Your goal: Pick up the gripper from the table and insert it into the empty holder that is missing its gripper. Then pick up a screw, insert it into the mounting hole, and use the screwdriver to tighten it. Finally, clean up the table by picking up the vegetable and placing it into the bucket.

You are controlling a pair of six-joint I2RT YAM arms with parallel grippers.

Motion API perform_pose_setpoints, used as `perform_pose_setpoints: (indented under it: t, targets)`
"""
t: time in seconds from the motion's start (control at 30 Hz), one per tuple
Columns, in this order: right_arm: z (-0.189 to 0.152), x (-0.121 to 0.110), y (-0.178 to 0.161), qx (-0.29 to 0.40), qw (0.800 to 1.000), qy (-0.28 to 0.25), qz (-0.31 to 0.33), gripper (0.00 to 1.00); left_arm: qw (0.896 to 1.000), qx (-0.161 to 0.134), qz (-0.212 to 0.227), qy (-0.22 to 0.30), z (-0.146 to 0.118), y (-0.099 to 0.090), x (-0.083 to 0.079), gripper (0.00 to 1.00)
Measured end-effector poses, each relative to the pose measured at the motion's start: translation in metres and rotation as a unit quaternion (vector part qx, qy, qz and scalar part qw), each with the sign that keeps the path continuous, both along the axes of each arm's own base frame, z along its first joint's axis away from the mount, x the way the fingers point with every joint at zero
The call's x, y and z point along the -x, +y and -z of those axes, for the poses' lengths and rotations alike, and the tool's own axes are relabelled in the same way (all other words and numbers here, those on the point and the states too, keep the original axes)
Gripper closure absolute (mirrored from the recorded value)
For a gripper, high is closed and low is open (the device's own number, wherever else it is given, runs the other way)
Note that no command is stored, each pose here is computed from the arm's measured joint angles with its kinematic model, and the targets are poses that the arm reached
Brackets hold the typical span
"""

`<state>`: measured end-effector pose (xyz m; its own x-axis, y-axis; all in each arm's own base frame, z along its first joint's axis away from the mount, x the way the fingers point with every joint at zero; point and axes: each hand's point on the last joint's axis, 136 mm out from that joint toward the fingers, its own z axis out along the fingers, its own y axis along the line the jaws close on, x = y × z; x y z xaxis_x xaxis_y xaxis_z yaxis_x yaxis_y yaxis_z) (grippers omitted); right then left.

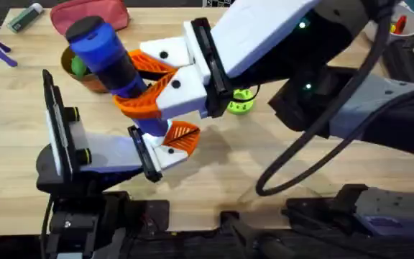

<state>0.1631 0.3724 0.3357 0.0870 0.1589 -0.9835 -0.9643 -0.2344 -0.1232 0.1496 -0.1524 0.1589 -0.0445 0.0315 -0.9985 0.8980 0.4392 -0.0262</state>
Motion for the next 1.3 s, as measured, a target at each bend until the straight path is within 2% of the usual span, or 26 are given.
perform_pose_setpoints:
  t: [0.53, 0.8, 1.03, 1.17, 1.3]
  targets:
    - [0.000, 0.000, 0.000, 0.001, 1.000, 0.001, 0.000, 0.978, 1.000, 0.000, 0.000, 0.000, 0.000, 0.000, 0.000, 0.982]
    - [-0.011, 0.002, -0.001, -0.017, 1.000, -0.008, -0.004, 0.978, 1.000, 0.000, 0.000, 0.000, 0.000, 0.000, 0.000, 0.982]
    - [-0.033, -0.012, -0.005, 0.000, 1.000, 0.010, 0.012, 0.978, 1.000, 0.000, 0.000, 0.000, 0.000, 0.000, 0.000, 0.982]
    - [-0.046, -0.029, -0.010, 0.042, 0.997, 0.046, 0.034, 0.978, 1.000, 0.000, 0.000, 0.000, 0.000, 0.000, 0.000, 0.982]
    - [-0.030, -0.053, -0.023, 0.137, 0.981, 0.113, 0.083, 0.978, 1.000, 0.000, 0.000, 0.000, 0.000, 0.000, 0.000, 0.982]
